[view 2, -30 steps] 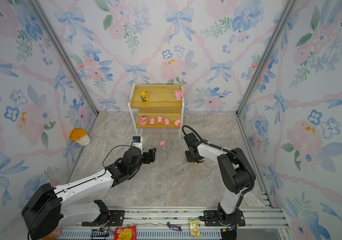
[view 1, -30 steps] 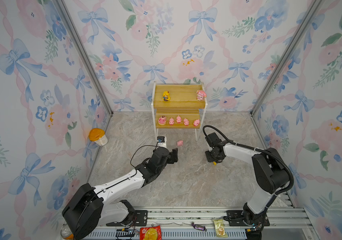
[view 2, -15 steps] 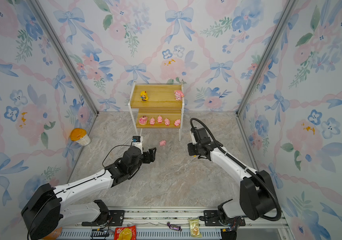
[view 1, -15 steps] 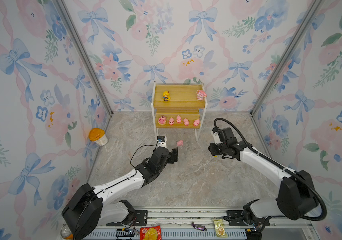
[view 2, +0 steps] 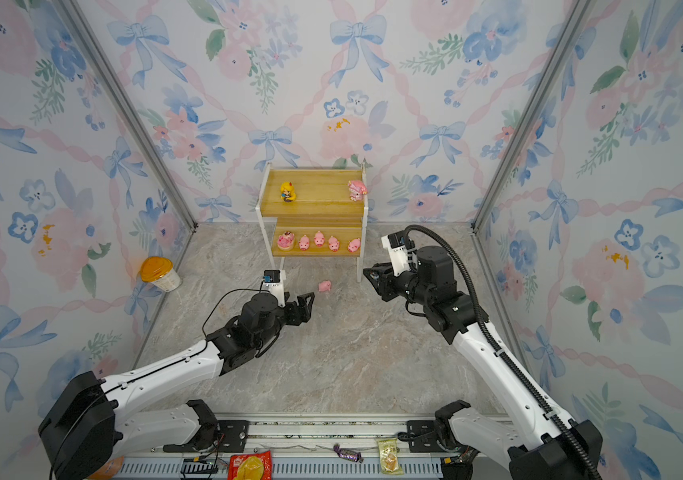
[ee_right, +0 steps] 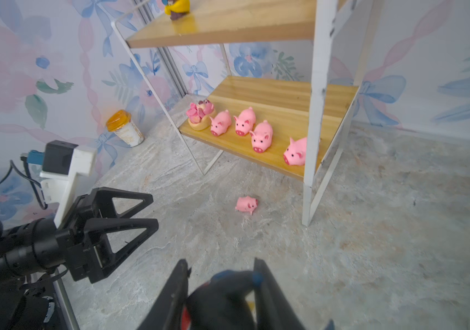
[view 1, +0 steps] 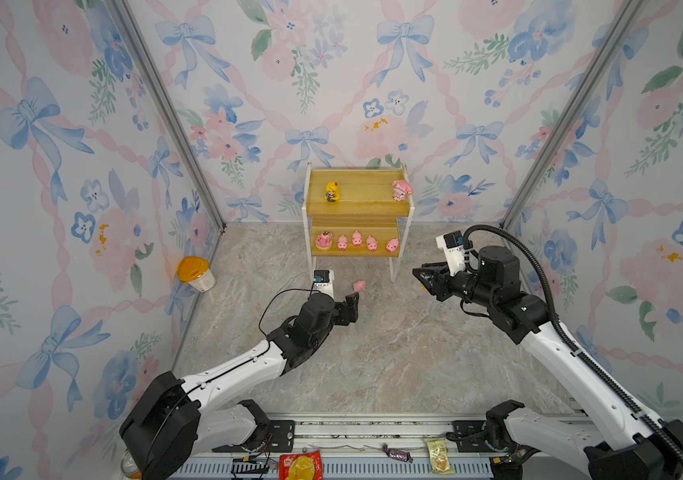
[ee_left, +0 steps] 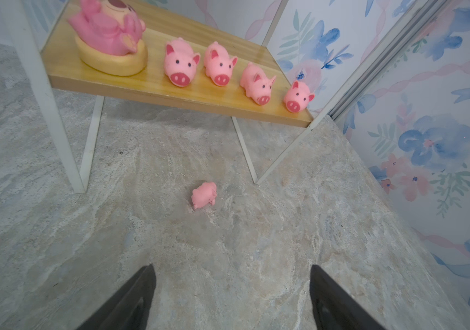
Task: Organize plastic toys on shelves
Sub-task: Pick up the plastic toy from the middle-right of the table, then place the plastic toy on the shelf.
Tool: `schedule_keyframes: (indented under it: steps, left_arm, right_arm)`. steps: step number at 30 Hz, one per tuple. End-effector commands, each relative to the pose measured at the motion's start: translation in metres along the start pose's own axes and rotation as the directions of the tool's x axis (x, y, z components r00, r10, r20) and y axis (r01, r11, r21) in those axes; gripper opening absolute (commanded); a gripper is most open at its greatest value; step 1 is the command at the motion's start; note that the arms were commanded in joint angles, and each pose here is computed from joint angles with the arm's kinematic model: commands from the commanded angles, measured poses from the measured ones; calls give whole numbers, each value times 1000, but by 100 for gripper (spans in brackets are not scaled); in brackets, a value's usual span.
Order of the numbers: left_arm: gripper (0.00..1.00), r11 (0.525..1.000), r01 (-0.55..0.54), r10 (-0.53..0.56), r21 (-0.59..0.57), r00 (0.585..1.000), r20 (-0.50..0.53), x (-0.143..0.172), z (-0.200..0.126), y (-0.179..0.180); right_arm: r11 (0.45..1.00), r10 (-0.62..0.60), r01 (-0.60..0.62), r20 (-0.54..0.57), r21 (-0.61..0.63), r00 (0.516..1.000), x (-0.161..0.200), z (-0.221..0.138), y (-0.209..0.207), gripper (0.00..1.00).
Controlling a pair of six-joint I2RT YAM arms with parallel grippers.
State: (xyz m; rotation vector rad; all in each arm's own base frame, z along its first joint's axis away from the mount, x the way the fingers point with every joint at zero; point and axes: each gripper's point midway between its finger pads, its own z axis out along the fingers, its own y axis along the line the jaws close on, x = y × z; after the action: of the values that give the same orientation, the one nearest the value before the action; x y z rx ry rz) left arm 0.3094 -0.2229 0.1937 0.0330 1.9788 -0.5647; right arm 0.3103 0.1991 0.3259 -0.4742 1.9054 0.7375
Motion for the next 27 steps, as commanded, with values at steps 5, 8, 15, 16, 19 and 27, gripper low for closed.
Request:
schedule_keyframes:
  steps: [5,8,15,16,19,27]
  left_arm:
    - [85,998,-14,9,65,997,71,-29,-15,-14]
    - [85,997,-20,14,80,997,78,-32,-18,-17]
    - [85,996,-28,20,81,995,95,-37,-25,-15]
    - [85,997,-29,21,78,995,97,-38,-26,-14]
    - [85,997,-26,18,69,994,105,-40,-28,-11]
    - [85,998,-19,11,66,992,122,-44,-32,-8]
  right_arm:
    - [983,-31,76,262,-165,965,-119,-8,50,26]
    - [968,-29,104,311,-227,950,-152,9,59,27]
    - [937,-65,178,351,-301,934,-194,65,74,27]
    - [936,-80,193,356,-296,931,-196,70,77,27]
    - [932,-93,206,352,-297,931,-194,98,78,27]
    - [928,-107,243,421,-284,901,-188,134,74,28]
